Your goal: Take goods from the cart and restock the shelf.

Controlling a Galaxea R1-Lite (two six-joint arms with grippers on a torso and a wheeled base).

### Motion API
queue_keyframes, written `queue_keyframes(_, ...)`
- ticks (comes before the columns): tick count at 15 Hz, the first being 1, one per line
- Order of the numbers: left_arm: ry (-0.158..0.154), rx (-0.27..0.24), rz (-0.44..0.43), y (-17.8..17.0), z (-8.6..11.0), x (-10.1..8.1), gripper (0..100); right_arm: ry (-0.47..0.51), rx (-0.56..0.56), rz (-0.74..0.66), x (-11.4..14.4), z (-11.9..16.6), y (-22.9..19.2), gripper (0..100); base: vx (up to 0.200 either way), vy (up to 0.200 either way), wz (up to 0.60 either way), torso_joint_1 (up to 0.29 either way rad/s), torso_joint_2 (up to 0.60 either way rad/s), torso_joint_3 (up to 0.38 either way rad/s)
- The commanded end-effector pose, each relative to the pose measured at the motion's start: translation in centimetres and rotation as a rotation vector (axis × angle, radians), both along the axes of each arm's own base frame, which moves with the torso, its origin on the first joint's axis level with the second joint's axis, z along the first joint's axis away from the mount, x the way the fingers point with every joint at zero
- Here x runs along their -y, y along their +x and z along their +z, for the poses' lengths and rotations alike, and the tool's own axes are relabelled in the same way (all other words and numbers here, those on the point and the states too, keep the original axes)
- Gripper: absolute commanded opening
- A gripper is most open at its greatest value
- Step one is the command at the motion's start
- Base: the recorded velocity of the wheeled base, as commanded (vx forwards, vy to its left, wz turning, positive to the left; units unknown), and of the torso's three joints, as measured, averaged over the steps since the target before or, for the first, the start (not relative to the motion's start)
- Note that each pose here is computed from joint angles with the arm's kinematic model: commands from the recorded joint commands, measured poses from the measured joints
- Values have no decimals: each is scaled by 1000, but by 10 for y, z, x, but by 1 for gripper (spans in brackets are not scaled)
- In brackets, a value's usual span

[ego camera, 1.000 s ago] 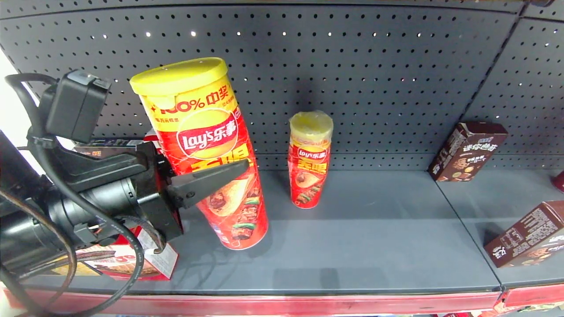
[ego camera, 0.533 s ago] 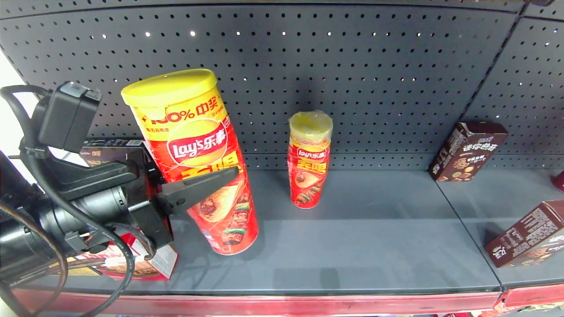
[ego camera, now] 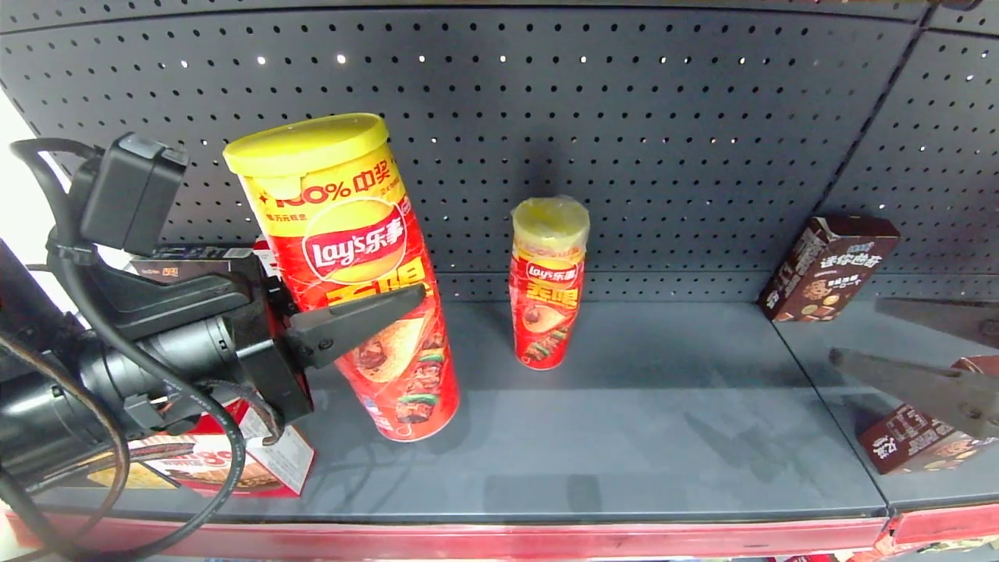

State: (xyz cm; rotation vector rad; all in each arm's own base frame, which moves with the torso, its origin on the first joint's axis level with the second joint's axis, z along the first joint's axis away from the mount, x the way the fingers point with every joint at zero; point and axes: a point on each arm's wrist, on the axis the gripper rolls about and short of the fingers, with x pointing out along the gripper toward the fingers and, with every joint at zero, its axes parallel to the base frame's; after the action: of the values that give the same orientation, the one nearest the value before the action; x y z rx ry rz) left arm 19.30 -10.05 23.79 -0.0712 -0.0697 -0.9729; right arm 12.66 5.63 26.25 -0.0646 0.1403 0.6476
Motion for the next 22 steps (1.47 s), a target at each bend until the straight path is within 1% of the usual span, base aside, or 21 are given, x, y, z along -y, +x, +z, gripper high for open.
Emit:
queue_keyframes(1,5,-13,0,6,-2,3,0,-26,-23,108,-25,-15,47,100,0,0,0,0,0,0)
queue_keyframes(2,8,-20,2,8,-4,4,0,-28,16,179,-32,-18,62,100,0,0,0,0,0,0)
queue_keyframes(4,10,-24,2,9,-5,4,0,-29,55,296,-39,-18,74,100,0,0,0,0,0,0)
queue_keyframes(5,14,-34,5,11,-8,4,0,-45,109,429,-39,-20,88,100,0,0,0,0,0,0)
queue_keyframes(6,14,-36,5,11,-8,5,0,-57,143,474,-38,-21,96,100,0,0,0,0,0,0)
queue_keyframes(7,14,-36,5,11,-8,5,0,-92,224,552,-38,-24,117,100,0,0,0,0,0,0)
queue_keyframes(8,15,-37,5,12,-8,5,0,-103,268,590,-40,-23,132,100,0,0,0,0,0,0)
queue_keyframes(9,15,-37,5,12,-8,5,0,-101,273,602,-41,-22,136,100,0,0,0,0,0,0)
queue_keyframes(11,17,-37,5,12,-9,5,0,-98,280,618,-50,-22,158,100,0,0,0,0,0,0)
queue_keyframes(14,18,-40,5,13,-11,5,0,-95,273,630,-60,-29,188,100,0,0,0,0,0,0)
queue_keyframes(15,18,-41,5,13,-11,5,0,-94,272,632,-61,-30,191,100,0,0,0,0,0,0)
queue_keyframes(16,20,-45,5,13,-13,5,0,-92,259,640,-67,-37,205,100,0,0,0,0,0,0)
queue_keyframes(17,20,-45,5,13,-13,5,0,-92,257,642,-68,-37,206,100,0,0,0,0,0,0)
queue_keyframes(18,20,-44,6,12,-12,5,0,-85,237,659,-74,-46,217,100,0,0,0,0,0,0)
queue_keyframes(22,20,-44,19,16,-12,3,0,-81,212,687,-90,-60,232,100,0,0,0,0,0,0)
